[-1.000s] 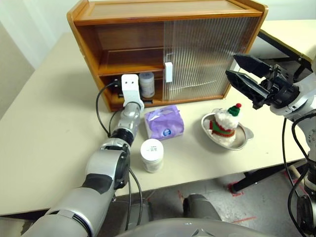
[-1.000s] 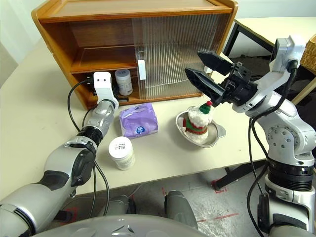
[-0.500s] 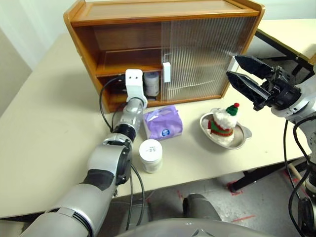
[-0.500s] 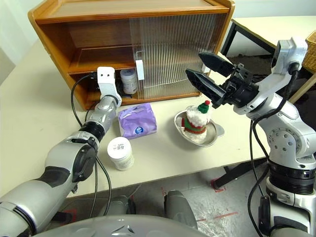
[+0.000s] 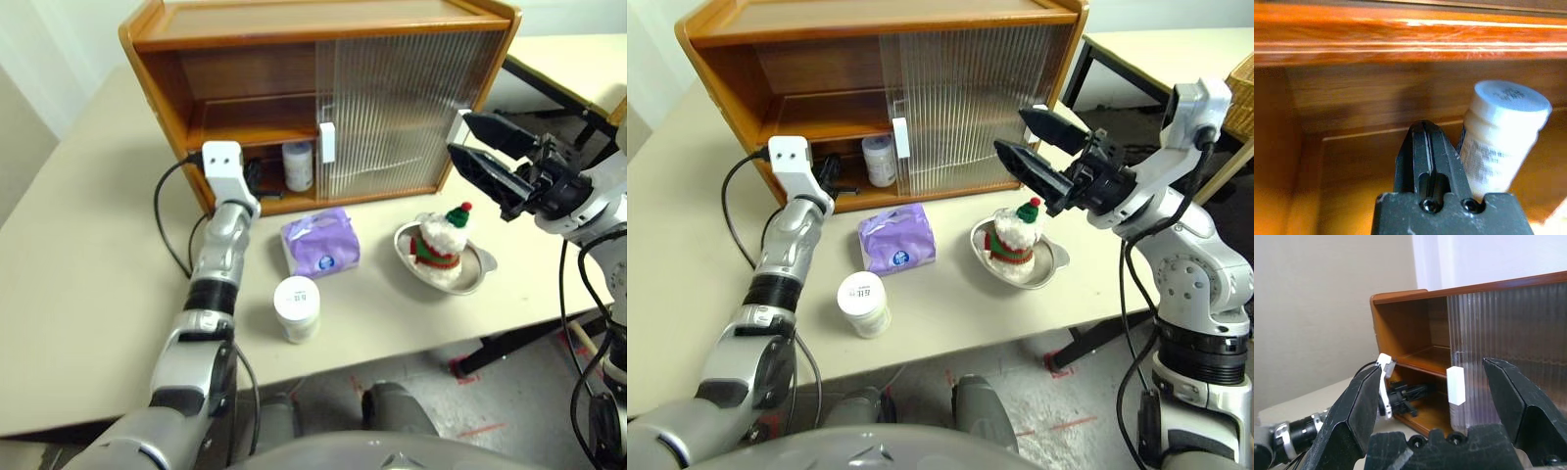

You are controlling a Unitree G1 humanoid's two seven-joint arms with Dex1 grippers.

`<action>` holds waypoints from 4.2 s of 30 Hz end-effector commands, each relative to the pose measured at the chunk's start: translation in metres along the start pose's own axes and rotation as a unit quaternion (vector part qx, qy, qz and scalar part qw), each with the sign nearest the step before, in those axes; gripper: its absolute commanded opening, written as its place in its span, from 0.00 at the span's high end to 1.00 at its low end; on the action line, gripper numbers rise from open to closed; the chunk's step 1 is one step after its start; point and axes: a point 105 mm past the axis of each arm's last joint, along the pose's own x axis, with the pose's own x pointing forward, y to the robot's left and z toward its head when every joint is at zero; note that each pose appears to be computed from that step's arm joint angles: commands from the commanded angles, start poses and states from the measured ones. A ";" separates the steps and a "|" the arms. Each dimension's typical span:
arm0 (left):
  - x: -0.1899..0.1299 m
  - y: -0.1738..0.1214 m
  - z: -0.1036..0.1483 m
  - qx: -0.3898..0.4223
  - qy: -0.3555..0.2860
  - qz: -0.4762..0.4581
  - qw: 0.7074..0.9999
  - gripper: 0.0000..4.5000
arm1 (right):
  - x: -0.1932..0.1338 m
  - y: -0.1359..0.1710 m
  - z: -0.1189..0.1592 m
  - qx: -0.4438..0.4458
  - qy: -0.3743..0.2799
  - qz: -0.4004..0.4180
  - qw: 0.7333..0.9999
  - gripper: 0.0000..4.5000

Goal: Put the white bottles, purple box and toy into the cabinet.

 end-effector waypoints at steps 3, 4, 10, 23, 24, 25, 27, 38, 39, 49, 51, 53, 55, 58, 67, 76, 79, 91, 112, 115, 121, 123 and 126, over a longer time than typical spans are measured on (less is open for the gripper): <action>-0.025 -0.033 0.024 -0.050 -0.014 -0.174 0.983 1.00 | 0.005 -0.001 -0.002 0.001 -0.003 0.012 1.000 0.00; -0.032 -0.040 0.029 -0.058 -0.019 -0.214 0.975 1.00 | 0.005 -0.001 -0.002 0.002 -0.003 0.013 1.000 0.00; -0.071 -0.037 0.027 -0.021 -0.008 -0.377 0.926 0.71 | 0.007 0.000 -0.003 0.003 -0.002 0.018 1.000 0.00; -0.136 0.018 -0.004 0.061 0.056 -0.530 0.844 0.01 | 0.008 0.000 0.000 0.002 0.000 0.024 1.000 0.00; -0.139 0.022 -0.008 0.069 0.064 -0.537 0.838 0.01 | 0.008 0.000 0.000 0.002 0.001 0.024 1.000 0.00; -0.142 0.025 -0.011 0.076 0.070 -0.543 0.833 0.01 | 0.008 0.000 0.001 0.002 0.001 0.024 1.000 0.00; -0.150 0.028 -0.019 0.100 0.086 -0.566 0.814 0.01 | 0.008 0.000 0.001 0.002 0.002 0.025 1.000 0.00; -0.178 0.004 -0.051 0.116 0.116 -0.646 0.745 0.01 | 0.012 -0.002 0.004 -0.001 0.004 0.029 1.000 0.00; -0.177 0.002 -0.051 0.114 0.115 -0.649 0.743 0.01 | 0.012 -0.002 0.003 -0.001 0.004 0.029 1.000 0.00; -0.171 -0.031 -0.043 0.080 0.086 -0.676 0.727 0.01 | 0.012 -0.001 0.003 -0.001 0.005 0.029 1.000 0.00; -0.174 -0.033 -0.043 0.073 0.087 -0.681 0.724 0.01 | 0.011 -0.001 0.003 -0.001 0.005 0.028 1.000 0.00; -0.176 -0.035 -0.044 0.067 0.091 -0.685 0.720 0.01 | 0.011 -0.002 0.003 -0.002 0.006 0.027 1.000 0.00; -0.178 -0.037 -0.044 0.060 0.095 -0.688 0.717 0.01 | 0.010 -0.002 0.003 -0.003 0.007 0.026 1.000 0.00; -0.179 -0.039 -0.045 0.056 0.096 -0.689 0.716 0.01 | 0.010 -0.002 0.003 -0.003 0.008 0.025 1.000 0.00; -0.176 -0.051 -0.051 0.043 0.091 -0.699 0.708 0.01 | 0.007 -0.002 0.005 -0.005 0.014 0.022 1.000 0.00; -0.173 -0.052 -0.053 0.041 0.091 -0.699 0.708 0.01 | 0.006 -0.001 0.004 -0.007 0.013 0.018 1.000 0.00; -0.172 -0.052 -0.055 0.039 0.090 -0.697 0.710 0.01 | 0.006 0.000 0.004 -0.007 0.013 0.017 1.000 0.00; -0.165 -0.054 -0.063 0.013 0.089 -0.679 0.728 0.32 | 0.006 0.000 0.005 -0.009 0.013 0.016 1.000 0.00; -0.149 -0.018 -0.025 -0.008 0.066 -0.602 0.796 0.32 | 0.012 -0.001 -0.002 0.002 0.010 0.029 1.000 0.00; -0.145 -0.009 -0.018 -0.016 0.061 -0.578 0.814 0.32 | 0.013 -0.002 -0.003 0.003 0.010 0.031 0.999 0.00; -0.113 0.015 0.004 -0.039 0.022 -0.464 0.885 0.32 | 0.014 -0.001 -0.005 0.007 0.008 0.033 0.999 0.00; -0.101 0.018 0.011 -0.040 0.006 -0.427 0.904 0.32 | 0.014 -0.001 -0.005 0.007 0.007 0.033 0.999 0.00; -0.089 0.018 0.013 -0.035 -0.004 -0.389 0.921 0.32 | 0.014 -0.001 -0.006 0.008 0.007 0.032 0.999 0.00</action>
